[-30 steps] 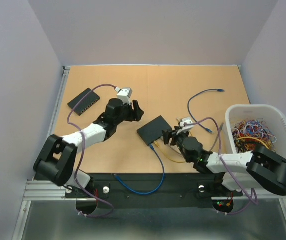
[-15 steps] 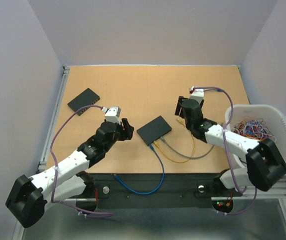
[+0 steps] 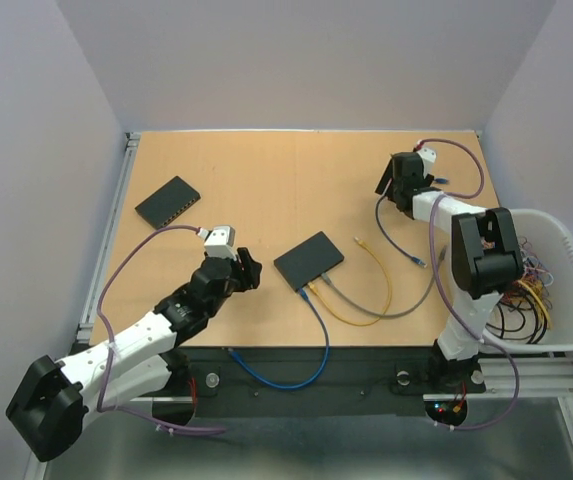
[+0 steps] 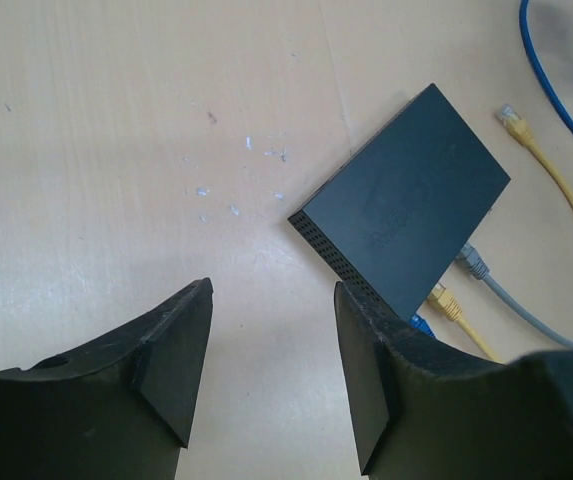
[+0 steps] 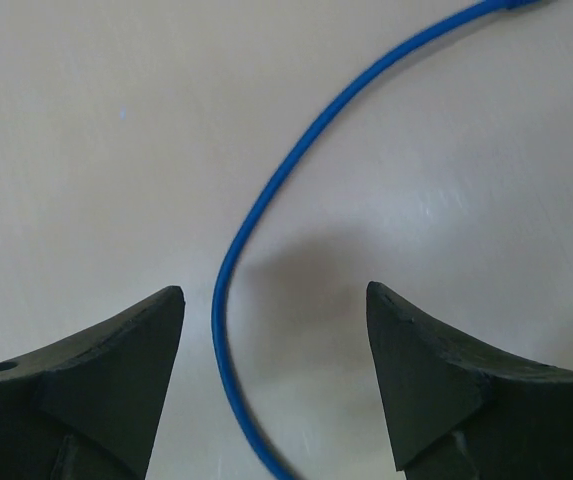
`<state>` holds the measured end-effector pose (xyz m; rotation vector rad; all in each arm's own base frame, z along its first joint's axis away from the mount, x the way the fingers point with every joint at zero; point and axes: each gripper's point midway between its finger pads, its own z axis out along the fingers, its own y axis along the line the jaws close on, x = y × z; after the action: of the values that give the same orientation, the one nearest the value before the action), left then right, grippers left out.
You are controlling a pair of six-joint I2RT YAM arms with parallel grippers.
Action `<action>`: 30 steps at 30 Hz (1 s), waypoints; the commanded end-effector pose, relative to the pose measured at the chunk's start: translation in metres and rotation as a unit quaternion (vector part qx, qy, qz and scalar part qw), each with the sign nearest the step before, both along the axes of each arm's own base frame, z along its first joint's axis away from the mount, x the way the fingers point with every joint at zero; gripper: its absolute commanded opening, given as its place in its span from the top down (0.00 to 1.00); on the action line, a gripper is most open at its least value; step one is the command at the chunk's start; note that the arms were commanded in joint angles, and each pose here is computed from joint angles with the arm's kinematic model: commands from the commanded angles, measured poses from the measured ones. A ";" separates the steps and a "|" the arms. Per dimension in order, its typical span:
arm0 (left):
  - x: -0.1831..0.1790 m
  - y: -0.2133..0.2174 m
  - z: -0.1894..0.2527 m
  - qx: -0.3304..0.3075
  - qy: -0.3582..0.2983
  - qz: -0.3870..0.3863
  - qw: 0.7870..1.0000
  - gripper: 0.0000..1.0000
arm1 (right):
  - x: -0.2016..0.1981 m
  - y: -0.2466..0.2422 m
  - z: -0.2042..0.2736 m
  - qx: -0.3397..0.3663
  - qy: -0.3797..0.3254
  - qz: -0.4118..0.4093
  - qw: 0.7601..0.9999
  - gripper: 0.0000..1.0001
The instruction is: Insert the plug into the switch port
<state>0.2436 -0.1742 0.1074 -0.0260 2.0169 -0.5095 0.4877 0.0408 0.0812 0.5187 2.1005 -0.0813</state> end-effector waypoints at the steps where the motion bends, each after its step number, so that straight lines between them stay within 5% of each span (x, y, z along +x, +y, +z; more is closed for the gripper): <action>1: 0.004 0.000 0.017 -0.024 -0.037 0.010 0.999 0.38 | 0.043 -0.021 0.015 0.044 -0.028 -0.037 0.998 0.21; 20: 0.001 -0.005 0.016 -0.020 -0.041 0.005 0.999 0.39 | 0.103 -0.100 -0.044 -0.034 0.045 -0.112 0.992 0.22; 24: 0.001 -0.004 0.016 -0.018 -0.042 0.008 0.999 0.39 | 0.104 -0.094 -0.057 -0.027 0.059 -0.093 0.994 0.50; 25: 0.001 -0.005 0.016 -0.018 -0.042 0.008 0.999 0.39 | 0.104 -0.092 -0.059 -0.025 0.064 -0.087 0.994 0.68; 30: 0.001 -0.005 0.016 -0.017 -0.042 0.008 0.999 0.39 | 0.106 -0.078 -0.058 0.004 0.063 -0.059 0.996 0.99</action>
<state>0.2405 -0.1796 0.1156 -0.0219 1.9645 -0.5302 0.5936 -0.0468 0.0365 0.6814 2.1254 -0.2466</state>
